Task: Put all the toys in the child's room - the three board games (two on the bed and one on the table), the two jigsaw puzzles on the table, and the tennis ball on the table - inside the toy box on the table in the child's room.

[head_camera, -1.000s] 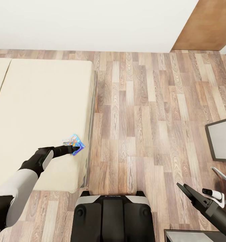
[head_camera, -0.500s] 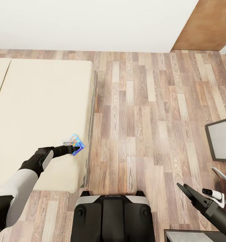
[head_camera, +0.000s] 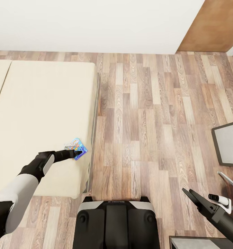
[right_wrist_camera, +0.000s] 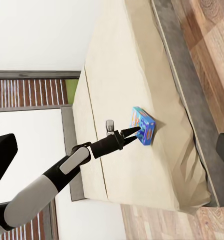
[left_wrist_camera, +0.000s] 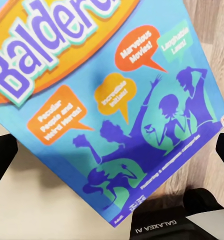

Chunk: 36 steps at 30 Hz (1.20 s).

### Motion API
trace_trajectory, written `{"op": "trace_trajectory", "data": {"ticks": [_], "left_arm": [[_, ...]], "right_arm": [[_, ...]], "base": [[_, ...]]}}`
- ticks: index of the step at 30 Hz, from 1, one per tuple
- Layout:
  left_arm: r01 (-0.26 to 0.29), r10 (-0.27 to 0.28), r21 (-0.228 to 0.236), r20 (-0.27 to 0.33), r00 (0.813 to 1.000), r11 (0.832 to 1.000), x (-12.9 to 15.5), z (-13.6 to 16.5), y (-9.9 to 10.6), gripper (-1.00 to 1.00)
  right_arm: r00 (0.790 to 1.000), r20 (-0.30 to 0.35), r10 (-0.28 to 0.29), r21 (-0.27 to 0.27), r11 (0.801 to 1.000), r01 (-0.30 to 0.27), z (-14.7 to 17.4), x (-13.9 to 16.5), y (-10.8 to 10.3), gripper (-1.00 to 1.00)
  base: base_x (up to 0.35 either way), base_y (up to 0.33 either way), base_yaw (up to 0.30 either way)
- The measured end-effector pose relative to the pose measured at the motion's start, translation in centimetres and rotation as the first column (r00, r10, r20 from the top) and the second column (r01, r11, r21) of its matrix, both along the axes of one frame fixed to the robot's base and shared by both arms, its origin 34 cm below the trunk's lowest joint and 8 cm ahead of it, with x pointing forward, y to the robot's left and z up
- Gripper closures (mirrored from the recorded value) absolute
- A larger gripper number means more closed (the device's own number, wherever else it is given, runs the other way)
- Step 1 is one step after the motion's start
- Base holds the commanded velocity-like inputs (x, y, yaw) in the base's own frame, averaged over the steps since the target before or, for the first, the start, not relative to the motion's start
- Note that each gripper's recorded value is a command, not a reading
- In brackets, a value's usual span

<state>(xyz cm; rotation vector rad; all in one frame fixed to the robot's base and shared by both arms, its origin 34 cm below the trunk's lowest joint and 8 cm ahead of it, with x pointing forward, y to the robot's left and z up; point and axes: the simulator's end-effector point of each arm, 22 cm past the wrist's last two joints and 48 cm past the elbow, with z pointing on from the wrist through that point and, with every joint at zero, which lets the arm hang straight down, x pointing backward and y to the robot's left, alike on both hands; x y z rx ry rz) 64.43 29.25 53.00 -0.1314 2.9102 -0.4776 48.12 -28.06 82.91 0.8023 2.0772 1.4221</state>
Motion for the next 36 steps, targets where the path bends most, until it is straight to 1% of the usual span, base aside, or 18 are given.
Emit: {"op": "trace_trajectory", "data": {"ticks": [19,21,26,28,36], "left_arm": [[-0.002,0.002,-0.001,-0.001,1.000,1.000,0.0,0.0,0.1,-1.00],[-0.001,0.001,-0.007,-0.001,1.000,1.000,0.0,0.1,0.0,-1.00],[0.006,-0.006,-0.044,0.002,1.000,0.999,0.0,0.3,-0.8,-1.00],[0.008,-0.008,-0.051,0.002,1.000,0.999,0.0,0.4,-1.0,-1.00],[0.010,-0.010,-0.060,0.003,1.000,0.998,0.0,0.5,-1.2,-1.00]], "right_arm": [[1.000,0.002,-0.001,0.001,1.000,0.001,0.0,0.0,0.0,-1.00],[1.000,0.002,-0.001,0.001,1.000,0.001,0.0,0.0,0.0,-1.00],[1.000,0.002,0.000,0.001,1.000,0.000,0.0,0.0,0.0,-1.00],[1.000,0.002,0.000,0.002,1.000,0.000,0.0,0.0,0.0,-1.00],[1.000,0.001,0.000,0.002,1.000,0.000,0.0,0.0,0.0,-1.00]], "base": [[0.000,0.000,0.000],[0.000,0.000,0.000],[0.000,0.000,0.000],[0.000,0.000,0.000],[0.000,0.000,0.000]]}}
